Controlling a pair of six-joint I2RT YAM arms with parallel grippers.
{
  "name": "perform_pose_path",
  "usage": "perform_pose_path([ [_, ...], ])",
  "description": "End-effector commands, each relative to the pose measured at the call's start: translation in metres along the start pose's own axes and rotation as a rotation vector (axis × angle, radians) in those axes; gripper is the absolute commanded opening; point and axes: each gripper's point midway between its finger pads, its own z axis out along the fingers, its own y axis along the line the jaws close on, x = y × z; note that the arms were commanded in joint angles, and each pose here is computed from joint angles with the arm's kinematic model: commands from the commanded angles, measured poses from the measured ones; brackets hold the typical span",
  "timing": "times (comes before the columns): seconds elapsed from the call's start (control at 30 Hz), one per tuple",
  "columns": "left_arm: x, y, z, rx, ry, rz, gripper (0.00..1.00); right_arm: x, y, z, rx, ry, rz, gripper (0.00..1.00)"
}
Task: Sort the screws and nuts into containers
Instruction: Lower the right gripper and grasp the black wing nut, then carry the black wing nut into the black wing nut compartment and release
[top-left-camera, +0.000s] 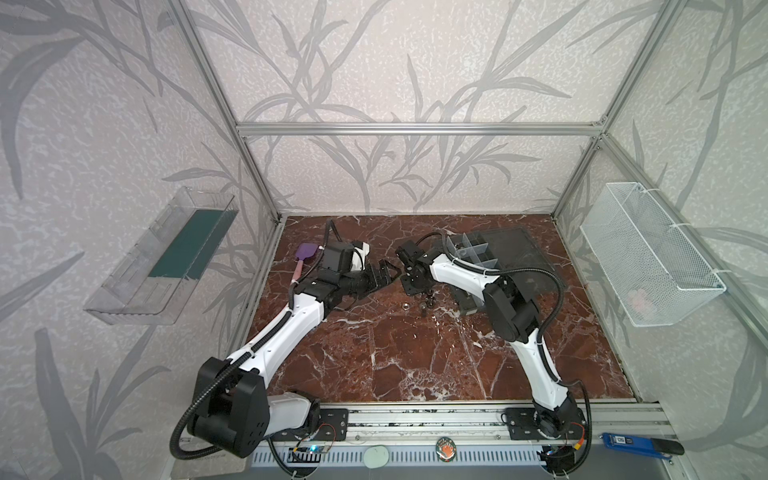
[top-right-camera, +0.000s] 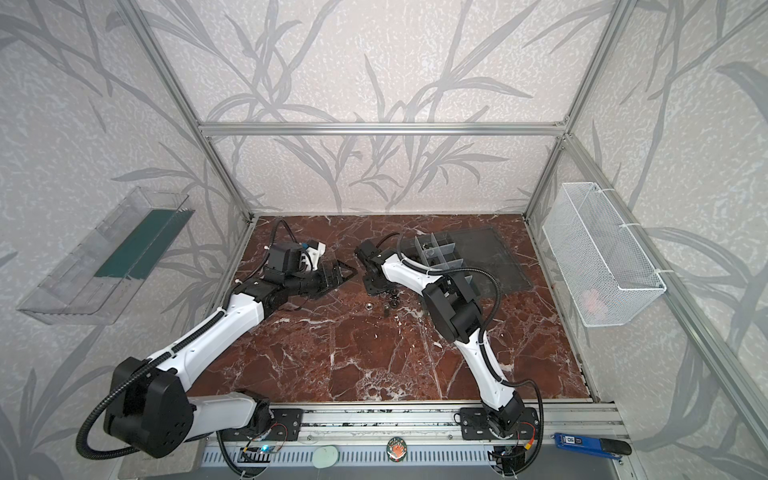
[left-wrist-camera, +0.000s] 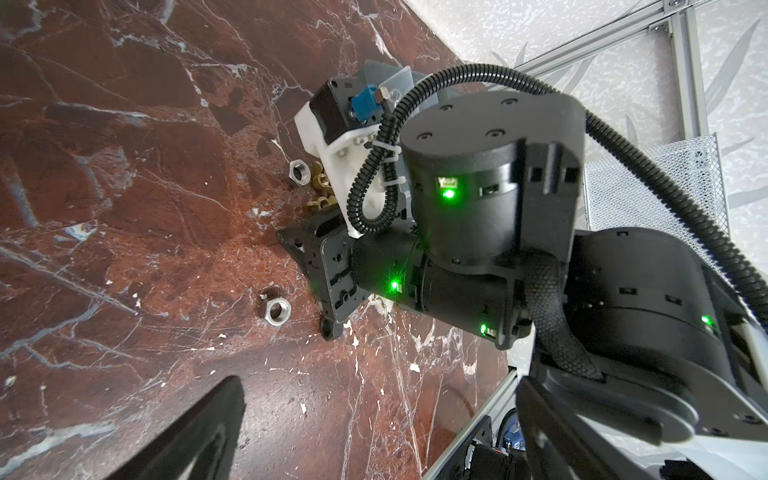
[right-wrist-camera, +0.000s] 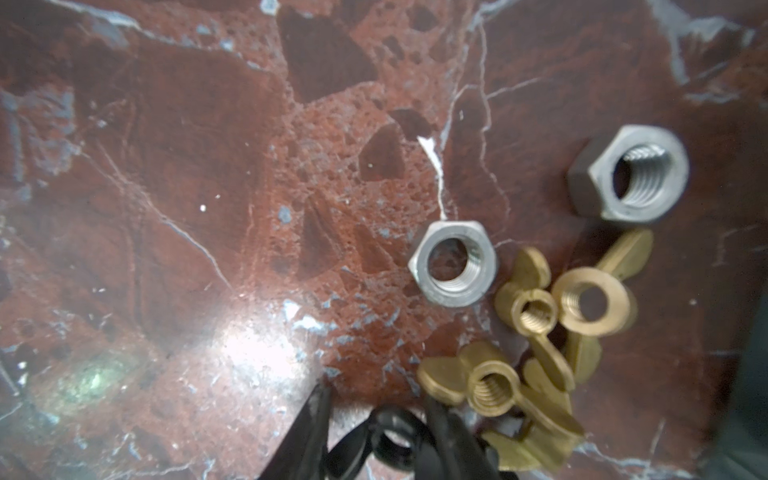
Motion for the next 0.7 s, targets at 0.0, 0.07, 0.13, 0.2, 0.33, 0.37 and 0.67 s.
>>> perform_pose_path([
  [0.0,-0.003,-0.003,-0.001,0.016,-0.009,-0.002,0.99,0.005,-0.005,-0.013,0.010,0.019,-0.003,0.34],
  [0.07,-0.003,-0.004,-0.001,0.016,-0.011,0.000,0.99,0.002,-0.005,-0.017,0.010,0.011,-0.005,0.34],
  [0.13,-0.003,-0.004,-0.002,0.017,-0.010,0.002,0.99,-0.002,-0.006,-0.021,0.010,0.004,-0.006,0.33],
  [0.2,-0.003,-0.005,-0.001,0.017,-0.010,0.003,0.99,-0.005,-0.006,-0.025,0.008,-0.004,-0.007,0.33],
  [0.33,-0.004,-0.005,-0.001,0.018,-0.010,0.002,0.99,-0.008,-0.008,-0.030,0.008,-0.012,-0.005,0.33],
  [0.37,-0.004,-0.006,-0.001,0.019,-0.012,0.003,0.99,-0.009,-0.008,-0.032,0.007,-0.015,-0.005,0.33],
  [0.67,-0.009,-0.016,0.002,0.029,-0.008,0.027,0.99,-0.023,-0.021,-0.060,-0.006,-0.049,0.012,0.32],
])
